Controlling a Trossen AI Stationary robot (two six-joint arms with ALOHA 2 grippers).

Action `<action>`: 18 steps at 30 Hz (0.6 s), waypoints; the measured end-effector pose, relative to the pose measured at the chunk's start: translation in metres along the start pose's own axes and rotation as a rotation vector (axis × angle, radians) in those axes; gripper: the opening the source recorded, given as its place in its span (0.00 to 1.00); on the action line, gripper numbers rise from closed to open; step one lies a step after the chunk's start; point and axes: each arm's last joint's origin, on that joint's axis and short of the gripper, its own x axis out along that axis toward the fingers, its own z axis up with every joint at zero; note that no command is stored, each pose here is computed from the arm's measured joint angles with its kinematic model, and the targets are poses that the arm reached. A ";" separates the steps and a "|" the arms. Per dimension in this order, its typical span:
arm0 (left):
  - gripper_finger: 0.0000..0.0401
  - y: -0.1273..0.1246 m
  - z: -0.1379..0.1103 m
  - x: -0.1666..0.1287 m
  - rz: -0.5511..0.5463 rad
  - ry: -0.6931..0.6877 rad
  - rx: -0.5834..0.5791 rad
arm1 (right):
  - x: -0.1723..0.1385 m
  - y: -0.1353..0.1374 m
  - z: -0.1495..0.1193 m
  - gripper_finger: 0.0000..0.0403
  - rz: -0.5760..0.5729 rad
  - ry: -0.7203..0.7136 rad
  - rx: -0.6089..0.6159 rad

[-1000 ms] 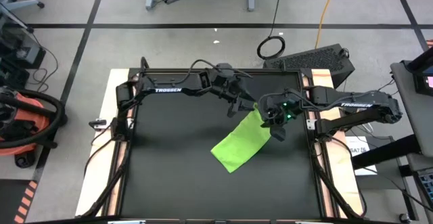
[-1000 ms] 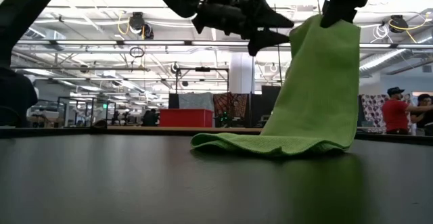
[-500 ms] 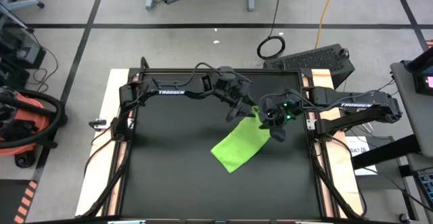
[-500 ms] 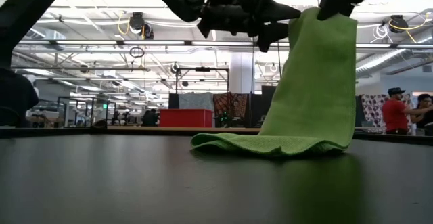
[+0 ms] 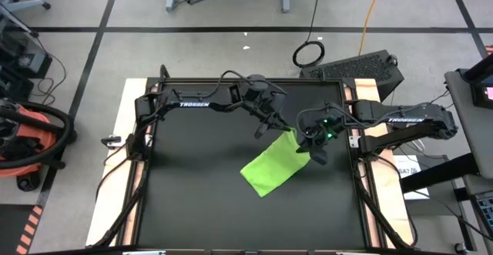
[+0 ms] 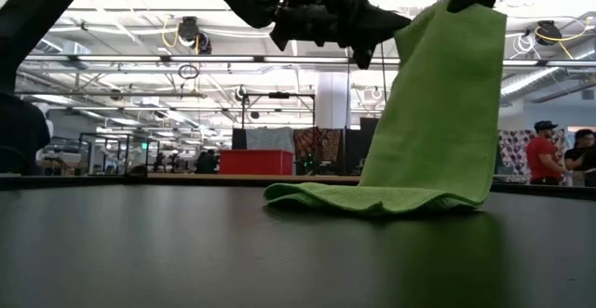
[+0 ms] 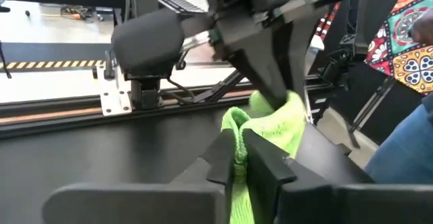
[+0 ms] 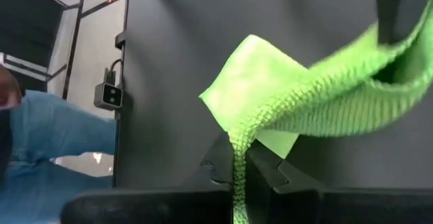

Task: Roll towel
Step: Roll the green microfiber towel

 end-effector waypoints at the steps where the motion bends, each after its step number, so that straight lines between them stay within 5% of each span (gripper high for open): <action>1: 0.06 0.000 0.003 -0.003 0.001 -0.004 0.002 | 0.000 0.001 -0.001 0.00 0.001 0.007 -0.001; 9: 0.01 -0.010 0.032 -0.028 0.051 0.025 0.014 | -0.021 0.001 0.004 0.00 -0.117 0.000 -0.030; 18: 0.01 -0.035 0.108 -0.079 0.511 0.119 0.249 | -0.071 -0.006 0.062 0.00 -0.421 -0.186 -0.194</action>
